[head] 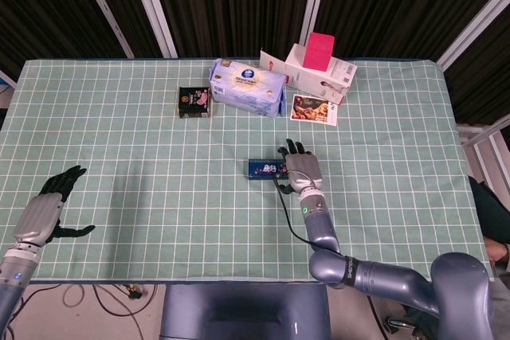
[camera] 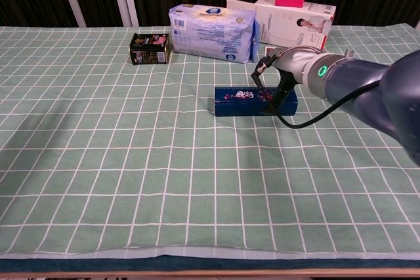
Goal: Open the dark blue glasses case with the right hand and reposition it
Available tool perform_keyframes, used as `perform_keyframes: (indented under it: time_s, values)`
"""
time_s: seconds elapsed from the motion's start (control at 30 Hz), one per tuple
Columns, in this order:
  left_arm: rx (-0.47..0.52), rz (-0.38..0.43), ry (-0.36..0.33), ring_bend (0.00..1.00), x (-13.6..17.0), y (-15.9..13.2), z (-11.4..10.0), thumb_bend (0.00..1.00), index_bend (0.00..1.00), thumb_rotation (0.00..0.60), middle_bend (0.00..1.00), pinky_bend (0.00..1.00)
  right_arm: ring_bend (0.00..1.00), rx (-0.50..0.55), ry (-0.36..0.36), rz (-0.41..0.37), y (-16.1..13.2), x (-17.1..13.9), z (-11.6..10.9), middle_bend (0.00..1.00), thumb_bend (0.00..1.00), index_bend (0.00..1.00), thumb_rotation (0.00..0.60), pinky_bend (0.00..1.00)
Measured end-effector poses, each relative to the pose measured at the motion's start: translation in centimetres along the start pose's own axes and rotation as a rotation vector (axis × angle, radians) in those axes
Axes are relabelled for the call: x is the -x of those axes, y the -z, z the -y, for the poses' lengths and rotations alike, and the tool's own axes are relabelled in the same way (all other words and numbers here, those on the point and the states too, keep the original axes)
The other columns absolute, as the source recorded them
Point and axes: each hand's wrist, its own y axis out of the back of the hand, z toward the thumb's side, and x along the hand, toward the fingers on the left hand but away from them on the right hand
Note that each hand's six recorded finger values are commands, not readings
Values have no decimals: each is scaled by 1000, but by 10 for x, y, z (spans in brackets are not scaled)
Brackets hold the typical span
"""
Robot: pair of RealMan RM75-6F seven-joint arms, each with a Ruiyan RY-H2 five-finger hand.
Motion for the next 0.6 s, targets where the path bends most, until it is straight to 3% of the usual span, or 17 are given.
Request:
perform_keyframes:
  time_s: [0.6]
  values:
    - [19, -13, 20, 0, -1, 1, 2, 9, 0, 600, 0, 0, 0, 8, -15, -16, -25, 14, 9, 0, 414, 209, 600, 236]
